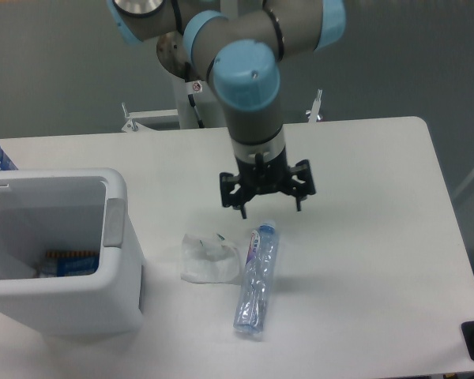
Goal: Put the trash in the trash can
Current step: 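Move the open gripper over the crumpled white tissue and lower it, then close the gripper on the crumpled white tissue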
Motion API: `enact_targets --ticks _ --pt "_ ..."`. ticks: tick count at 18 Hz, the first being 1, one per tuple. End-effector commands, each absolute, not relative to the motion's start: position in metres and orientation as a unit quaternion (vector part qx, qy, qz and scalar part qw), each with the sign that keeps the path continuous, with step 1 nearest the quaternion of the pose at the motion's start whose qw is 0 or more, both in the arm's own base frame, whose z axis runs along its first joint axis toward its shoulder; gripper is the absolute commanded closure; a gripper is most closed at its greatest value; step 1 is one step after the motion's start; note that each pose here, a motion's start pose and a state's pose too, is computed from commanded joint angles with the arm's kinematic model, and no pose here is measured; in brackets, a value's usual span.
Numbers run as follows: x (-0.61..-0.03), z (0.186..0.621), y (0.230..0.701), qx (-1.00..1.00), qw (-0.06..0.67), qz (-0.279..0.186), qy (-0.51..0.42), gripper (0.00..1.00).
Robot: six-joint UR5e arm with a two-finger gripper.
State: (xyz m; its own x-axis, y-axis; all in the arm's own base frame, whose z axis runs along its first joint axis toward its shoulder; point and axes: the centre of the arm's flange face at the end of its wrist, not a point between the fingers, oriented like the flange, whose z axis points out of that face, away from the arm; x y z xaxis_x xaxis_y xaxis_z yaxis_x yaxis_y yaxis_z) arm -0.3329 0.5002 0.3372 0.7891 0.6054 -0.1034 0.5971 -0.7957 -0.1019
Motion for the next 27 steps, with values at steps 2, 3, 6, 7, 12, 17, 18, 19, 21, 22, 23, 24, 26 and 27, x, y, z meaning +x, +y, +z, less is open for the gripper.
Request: enact_targets --ticks 2,3,6,7,12,17,18,19,21,22,23,24,26,27 --pt "-0.319 0.321 0.515 -0.942 0.030 0.041 -0.331 0.00" --pt "-0.317 0.314 0.517 -0.941 0.027 0.030 -0.335 0.00" --pt "-0.310 0.291 0.522 -0.937 0.013 0.013 -0.348 0.00" --pt "-0.307 0.282 0.527 -0.937 0.008 0.011 -0.348 0.00" --pt "-0.302 0.248 0.540 -0.929 -0.019 0.006 -0.370 0.00" --pt "-0.298 0.227 0.542 -0.925 -0.037 0.004 -0.379 0.00" --pt "-0.298 0.225 0.542 -0.925 -0.038 0.003 -0.379 0.00" --pt "-0.296 0.224 0.543 -0.925 -0.039 0.003 -0.378 0.00" --pt "-0.295 0.224 0.543 -0.925 -0.040 0.002 -0.378 0.00" --pt "-0.294 0.223 0.543 -0.925 -0.040 0.003 -0.377 0.00" --pt "-0.292 0.221 0.543 -0.926 -0.043 0.002 -0.376 0.00" --pt "-0.292 0.220 0.543 -0.926 -0.044 0.002 -0.376 0.04" --pt "-0.292 0.218 0.542 -0.925 -0.046 0.001 -0.376 0.17" --pt "-0.291 0.216 0.541 -0.925 -0.047 0.001 -0.376 0.20"
